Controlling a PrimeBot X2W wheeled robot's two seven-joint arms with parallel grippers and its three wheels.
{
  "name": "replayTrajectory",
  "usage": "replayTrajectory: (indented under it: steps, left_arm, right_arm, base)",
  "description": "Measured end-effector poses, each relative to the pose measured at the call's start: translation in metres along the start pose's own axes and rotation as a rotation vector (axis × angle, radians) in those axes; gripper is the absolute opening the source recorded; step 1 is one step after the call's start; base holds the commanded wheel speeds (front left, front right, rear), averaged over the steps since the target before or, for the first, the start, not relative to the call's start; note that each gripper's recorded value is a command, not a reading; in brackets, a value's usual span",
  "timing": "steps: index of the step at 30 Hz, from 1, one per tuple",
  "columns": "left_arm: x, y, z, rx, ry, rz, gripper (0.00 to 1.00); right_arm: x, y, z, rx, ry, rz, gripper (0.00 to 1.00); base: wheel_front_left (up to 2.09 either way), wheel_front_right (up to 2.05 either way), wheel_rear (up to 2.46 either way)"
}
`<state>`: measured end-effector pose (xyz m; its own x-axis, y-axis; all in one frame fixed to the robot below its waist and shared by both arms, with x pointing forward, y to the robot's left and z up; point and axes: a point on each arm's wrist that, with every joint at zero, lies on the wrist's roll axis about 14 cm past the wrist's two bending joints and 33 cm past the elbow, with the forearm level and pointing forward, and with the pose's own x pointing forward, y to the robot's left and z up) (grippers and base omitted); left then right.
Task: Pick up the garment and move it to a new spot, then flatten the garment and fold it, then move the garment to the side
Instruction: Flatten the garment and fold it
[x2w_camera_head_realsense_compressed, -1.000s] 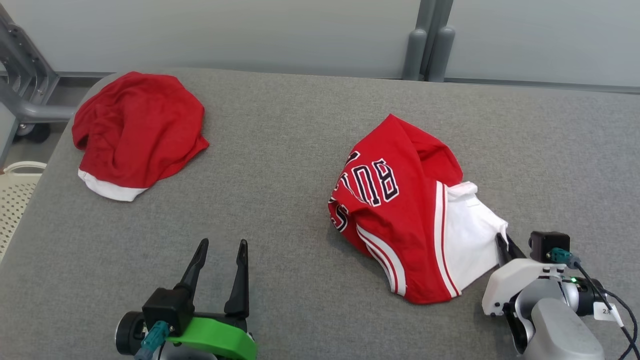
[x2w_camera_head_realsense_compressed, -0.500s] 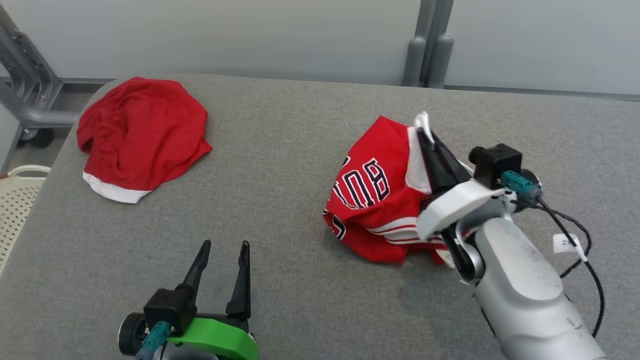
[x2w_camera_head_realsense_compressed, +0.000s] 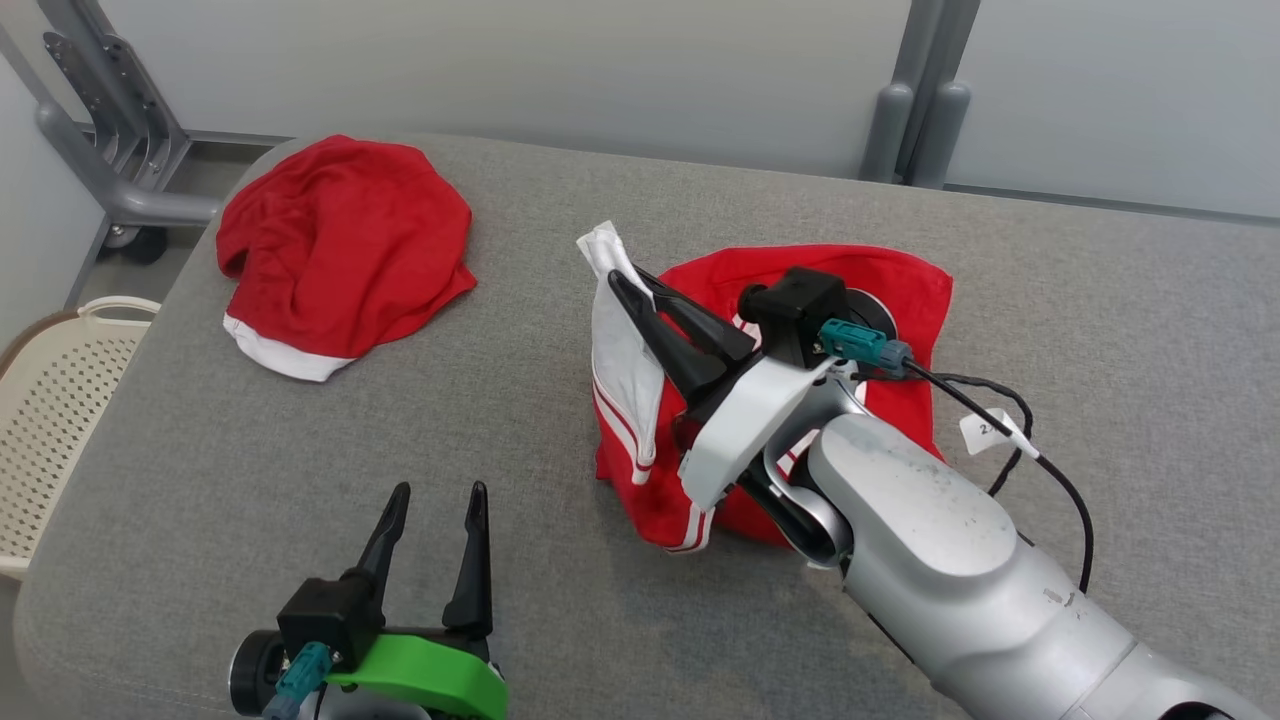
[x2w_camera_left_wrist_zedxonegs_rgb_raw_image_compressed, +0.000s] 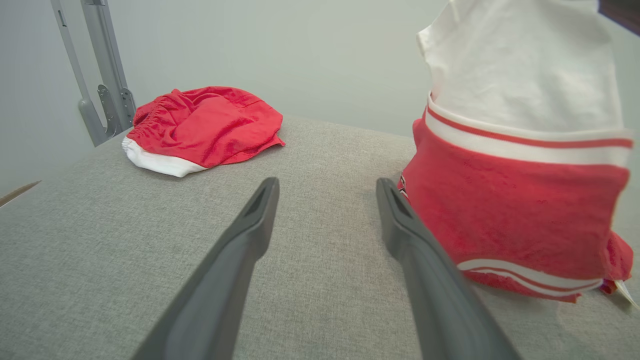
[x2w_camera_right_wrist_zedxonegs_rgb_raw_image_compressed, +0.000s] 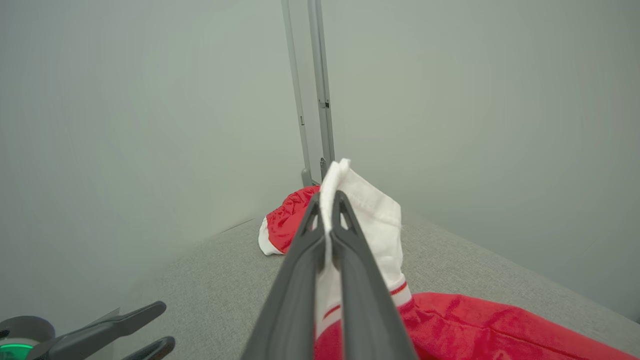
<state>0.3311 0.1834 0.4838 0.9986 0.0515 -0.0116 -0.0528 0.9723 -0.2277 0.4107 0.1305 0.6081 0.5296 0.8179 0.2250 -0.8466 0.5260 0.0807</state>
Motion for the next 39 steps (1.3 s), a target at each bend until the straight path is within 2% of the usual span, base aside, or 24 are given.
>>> replayTrajectory:
  steps: [8, 15, 17, 21, 29, 39]
  left_arm:
    - [0.003, 0.005, 0.0, -0.001, 0.0, 0.019, 1.0]
    - [0.011, -0.002, 0.001, -0.001, -0.005, -0.006, 1.0]
    - [0.014, -0.006, 0.003, 0.001, -0.012, -0.021, 1.0]
    - [0.015, -0.01, 0.006, 0.002, -0.021, -0.034, 1.0]
    - [0.012, -0.014, 0.005, 0.004, -0.019, -0.047, 1.0]
    - [0.007, -0.012, 0.002, 0.008, -0.01, -0.042, 1.0]
  right_arm:
    - [-0.004, -0.013, -0.026, 0.025, 0.079, -0.035, 1.0]
    - [-0.028, -0.065, -0.037, 0.008, 0.107, -0.201, 1.0]
    - [-0.046, -0.089, -0.048, -0.014, 0.144, -0.282, 1.0]
    - [-0.077, -0.105, -0.073, -0.025, 0.22, -0.368, 1.0]
    - [-0.135, -0.109, -0.116, 0.04, 0.323, -0.489, 1.0]
    - [-0.139, -0.1, -0.133, 0.112, 0.358, -0.494, 1.0]
  base:
    - [0.0, 0.0, 0.0]
    - [0.0, 0.0, 0.0]
    - [0.0, 0.0, 0.0]
    - [0.0, 0.0, 0.0]
    - [0.0, 0.0, 0.0]
    - [0.0, 0.0, 0.0]
